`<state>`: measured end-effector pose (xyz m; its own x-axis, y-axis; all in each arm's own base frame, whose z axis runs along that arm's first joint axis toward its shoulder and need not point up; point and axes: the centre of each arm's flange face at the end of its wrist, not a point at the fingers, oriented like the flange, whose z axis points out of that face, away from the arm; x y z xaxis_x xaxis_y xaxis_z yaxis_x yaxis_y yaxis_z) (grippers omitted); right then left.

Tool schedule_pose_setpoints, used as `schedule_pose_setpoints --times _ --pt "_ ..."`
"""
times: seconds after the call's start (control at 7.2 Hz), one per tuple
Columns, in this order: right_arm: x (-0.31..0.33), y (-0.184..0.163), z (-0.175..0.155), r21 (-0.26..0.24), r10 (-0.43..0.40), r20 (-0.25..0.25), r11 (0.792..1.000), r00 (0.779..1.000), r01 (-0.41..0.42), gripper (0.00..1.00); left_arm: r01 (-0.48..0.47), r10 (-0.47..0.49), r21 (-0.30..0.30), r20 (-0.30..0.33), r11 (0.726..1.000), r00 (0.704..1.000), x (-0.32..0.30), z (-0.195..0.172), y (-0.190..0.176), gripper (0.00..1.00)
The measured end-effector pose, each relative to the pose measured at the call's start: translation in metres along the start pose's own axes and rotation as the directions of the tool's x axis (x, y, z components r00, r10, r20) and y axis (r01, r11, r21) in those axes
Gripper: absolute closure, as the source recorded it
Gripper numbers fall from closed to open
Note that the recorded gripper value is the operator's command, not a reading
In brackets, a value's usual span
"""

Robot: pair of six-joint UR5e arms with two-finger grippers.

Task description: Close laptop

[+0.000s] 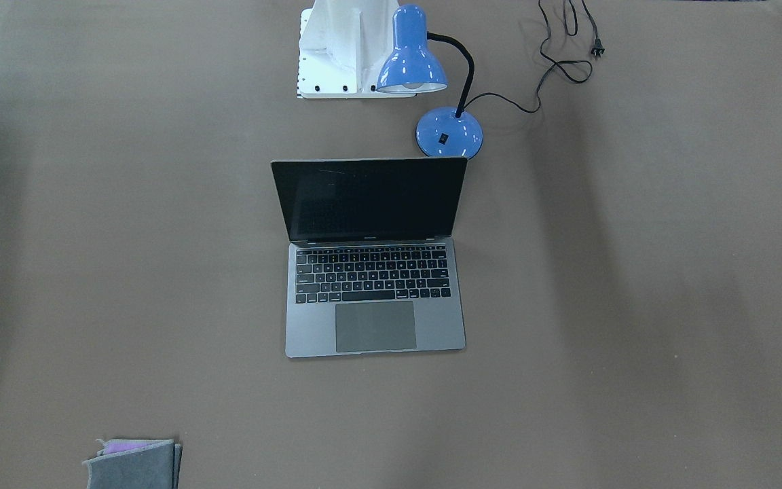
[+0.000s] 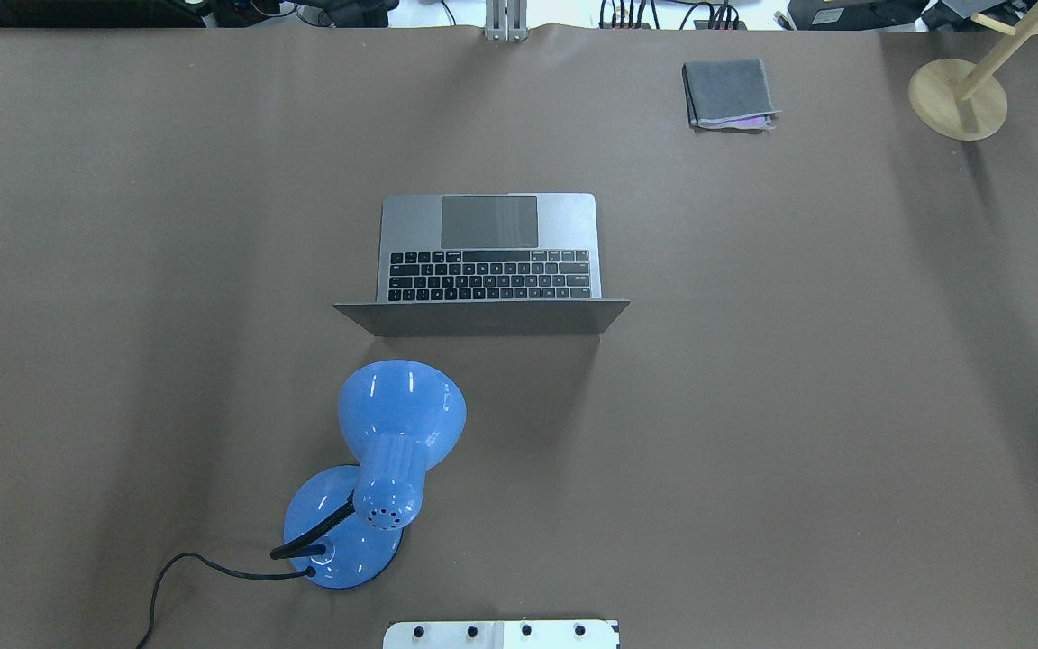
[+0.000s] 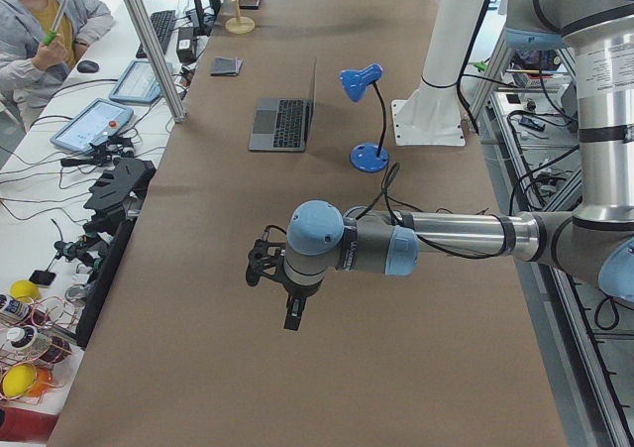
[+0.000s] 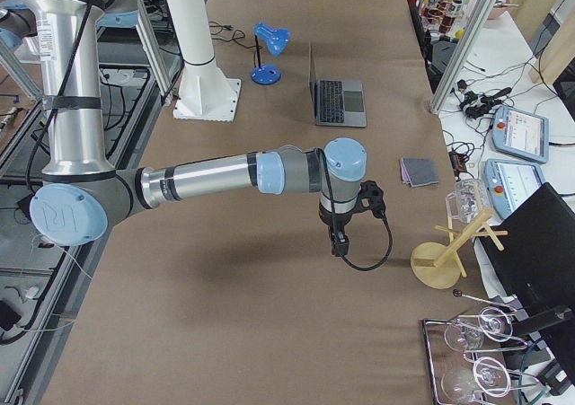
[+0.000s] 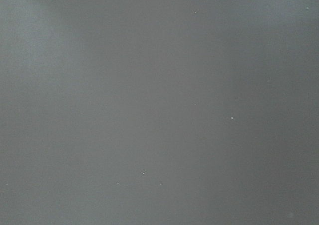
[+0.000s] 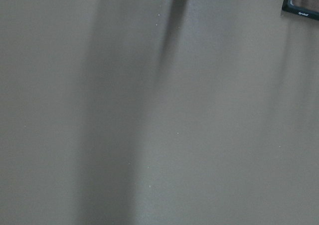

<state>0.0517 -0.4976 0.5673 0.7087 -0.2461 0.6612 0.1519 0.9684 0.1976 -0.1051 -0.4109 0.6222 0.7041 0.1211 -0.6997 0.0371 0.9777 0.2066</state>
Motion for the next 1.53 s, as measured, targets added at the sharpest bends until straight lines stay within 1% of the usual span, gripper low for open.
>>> schedule_pose_setpoints --times 1.25,1.39,1.53 --pt "-0.001 0.002 0.008 -0.014 -0.001 0.01 1.0 1.0 0.001 0.0 -0.005 0.005 0.003 -0.013 1.0 1.0 0.0 0.002 0.007 0.02" --pt "-0.002 0.003 0.009 -0.015 -0.001 0.02 1.0 1.0 0.002 0.0 -0.004 0.004 0.003 -0.013 1.0 1.0 0.0 0.003 0.007 0.02" --pt "-0.004 0.003 0.011 -0.013 0.001 0.044 1.0 0.999 0.0 0.0 -0.002 0.002 0.002 -0.014 1.0 1.0 0.0 0.003 0.007 0.02"
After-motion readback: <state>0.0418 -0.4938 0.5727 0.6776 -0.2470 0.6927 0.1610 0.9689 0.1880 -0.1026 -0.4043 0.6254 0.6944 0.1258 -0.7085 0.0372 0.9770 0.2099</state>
